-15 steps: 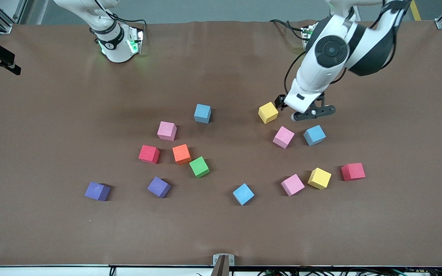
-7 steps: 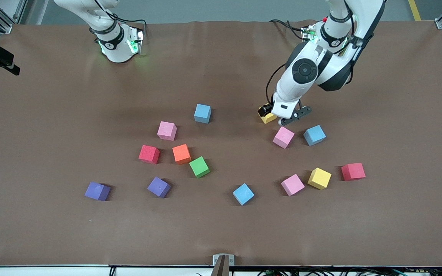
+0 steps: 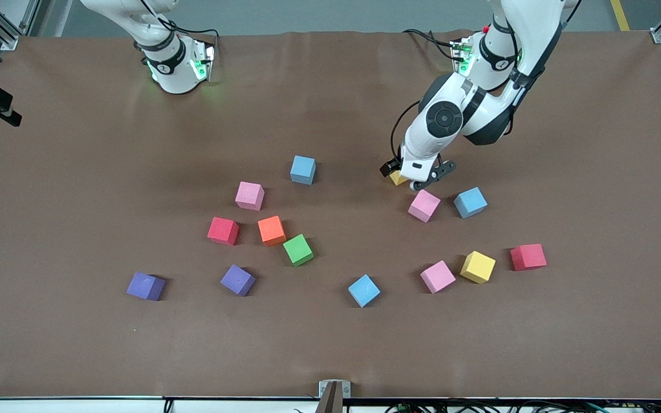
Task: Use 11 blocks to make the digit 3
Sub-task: 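Reach the left gripper down and grasp the yellow cube, then lift the yellow cube with the left gripper while the right gripper reaches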
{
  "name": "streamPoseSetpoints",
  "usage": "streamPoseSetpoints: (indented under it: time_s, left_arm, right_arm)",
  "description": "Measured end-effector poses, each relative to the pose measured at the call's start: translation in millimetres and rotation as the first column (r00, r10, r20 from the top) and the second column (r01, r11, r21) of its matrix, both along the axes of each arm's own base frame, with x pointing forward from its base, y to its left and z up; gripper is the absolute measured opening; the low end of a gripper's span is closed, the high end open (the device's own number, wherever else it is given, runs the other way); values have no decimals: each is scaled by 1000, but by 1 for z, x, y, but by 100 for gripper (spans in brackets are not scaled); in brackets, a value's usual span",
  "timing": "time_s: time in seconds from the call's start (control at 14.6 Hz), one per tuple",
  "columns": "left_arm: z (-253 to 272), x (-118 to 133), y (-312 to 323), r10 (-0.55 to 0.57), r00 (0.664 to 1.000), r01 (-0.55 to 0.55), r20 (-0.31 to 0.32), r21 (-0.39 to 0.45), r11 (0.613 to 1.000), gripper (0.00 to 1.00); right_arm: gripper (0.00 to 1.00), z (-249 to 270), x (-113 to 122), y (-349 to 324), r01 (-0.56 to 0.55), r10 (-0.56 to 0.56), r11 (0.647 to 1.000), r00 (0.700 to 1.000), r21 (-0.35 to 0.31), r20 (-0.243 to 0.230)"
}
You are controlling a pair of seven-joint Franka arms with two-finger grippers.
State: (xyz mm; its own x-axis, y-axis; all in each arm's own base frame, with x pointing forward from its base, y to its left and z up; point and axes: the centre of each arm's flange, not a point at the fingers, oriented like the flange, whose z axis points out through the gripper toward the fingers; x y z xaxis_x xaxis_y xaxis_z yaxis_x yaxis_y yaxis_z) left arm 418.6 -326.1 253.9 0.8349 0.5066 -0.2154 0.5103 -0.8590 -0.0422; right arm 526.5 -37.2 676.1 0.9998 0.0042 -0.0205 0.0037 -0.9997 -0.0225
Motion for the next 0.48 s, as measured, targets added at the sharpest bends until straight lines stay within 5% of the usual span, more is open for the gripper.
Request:
streamPoseSetpoints:
  time_s: [0.48]
  left_arm:
    - [-31, -7, 5, -25, 999, 26, -37, 23, 999, 100]
  right_arm:
    - [100, -80, 61, -6, 7, -7, 1000, 999, -7, -44]
